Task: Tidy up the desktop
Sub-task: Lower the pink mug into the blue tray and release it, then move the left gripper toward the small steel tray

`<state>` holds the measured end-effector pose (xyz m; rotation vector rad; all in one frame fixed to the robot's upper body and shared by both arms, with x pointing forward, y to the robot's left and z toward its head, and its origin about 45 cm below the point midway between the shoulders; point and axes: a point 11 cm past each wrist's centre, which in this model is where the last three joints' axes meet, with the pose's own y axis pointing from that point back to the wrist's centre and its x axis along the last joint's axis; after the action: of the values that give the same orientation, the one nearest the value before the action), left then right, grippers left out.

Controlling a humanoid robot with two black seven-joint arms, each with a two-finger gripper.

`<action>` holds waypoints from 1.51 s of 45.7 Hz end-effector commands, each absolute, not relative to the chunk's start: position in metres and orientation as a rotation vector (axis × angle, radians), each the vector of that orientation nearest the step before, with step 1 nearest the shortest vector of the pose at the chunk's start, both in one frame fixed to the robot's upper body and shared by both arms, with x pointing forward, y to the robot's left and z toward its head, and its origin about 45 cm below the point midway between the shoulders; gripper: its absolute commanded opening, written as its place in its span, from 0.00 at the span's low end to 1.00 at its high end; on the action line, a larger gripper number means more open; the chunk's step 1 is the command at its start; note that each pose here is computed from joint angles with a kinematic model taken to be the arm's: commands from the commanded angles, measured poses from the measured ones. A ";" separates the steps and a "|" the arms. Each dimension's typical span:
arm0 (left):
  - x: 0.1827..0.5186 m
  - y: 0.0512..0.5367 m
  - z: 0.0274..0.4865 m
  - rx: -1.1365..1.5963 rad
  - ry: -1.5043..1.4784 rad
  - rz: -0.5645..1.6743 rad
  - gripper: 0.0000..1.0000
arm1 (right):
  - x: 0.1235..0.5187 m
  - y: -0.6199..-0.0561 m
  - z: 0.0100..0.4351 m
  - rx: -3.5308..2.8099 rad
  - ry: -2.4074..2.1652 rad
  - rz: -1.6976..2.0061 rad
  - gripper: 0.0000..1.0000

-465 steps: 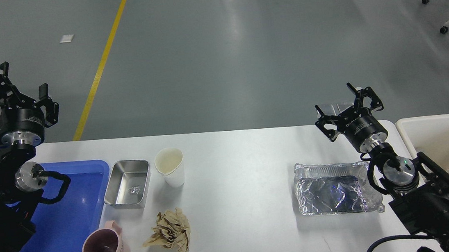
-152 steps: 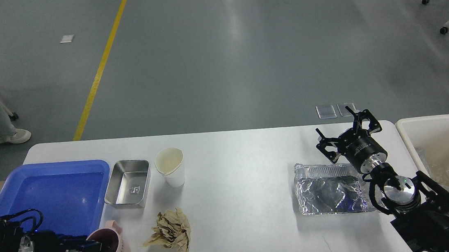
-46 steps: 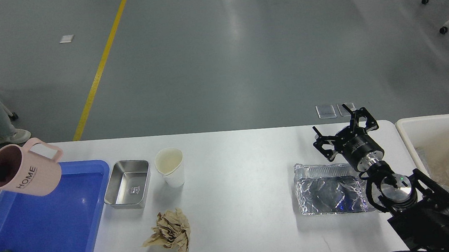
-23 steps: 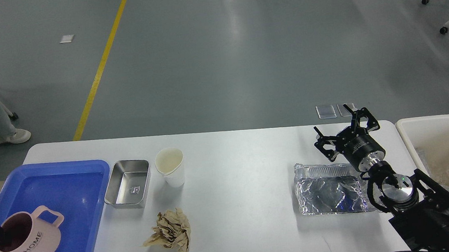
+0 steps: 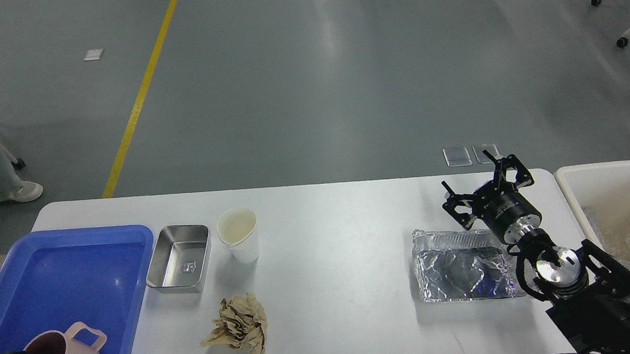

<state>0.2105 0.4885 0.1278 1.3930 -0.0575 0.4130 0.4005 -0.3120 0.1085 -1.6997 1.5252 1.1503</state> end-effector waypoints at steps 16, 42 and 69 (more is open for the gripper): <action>0.213 0.487 0.136 1.344 -0.064 0.425 0.49 | 0.401 -0.311 0.108 -1.720 1.533 1.147 1.00; 0.291 0.461 0.309 1.031 -0.270 0.597 0.81 | 0.402 -0.306 0.109 -1.722 1.524 1.151 1.00; 0.308 0.448 0.444 0.841 -0.433 0.667 0.96 | 0.402 -0.306 0.109 -1.723 1.523 1.150 1.00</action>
<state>0.3122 0.4484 0.4294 0.8771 -0.4398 0.6613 0.4019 -0.3065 0.1088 -1.7225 1.5240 1.1502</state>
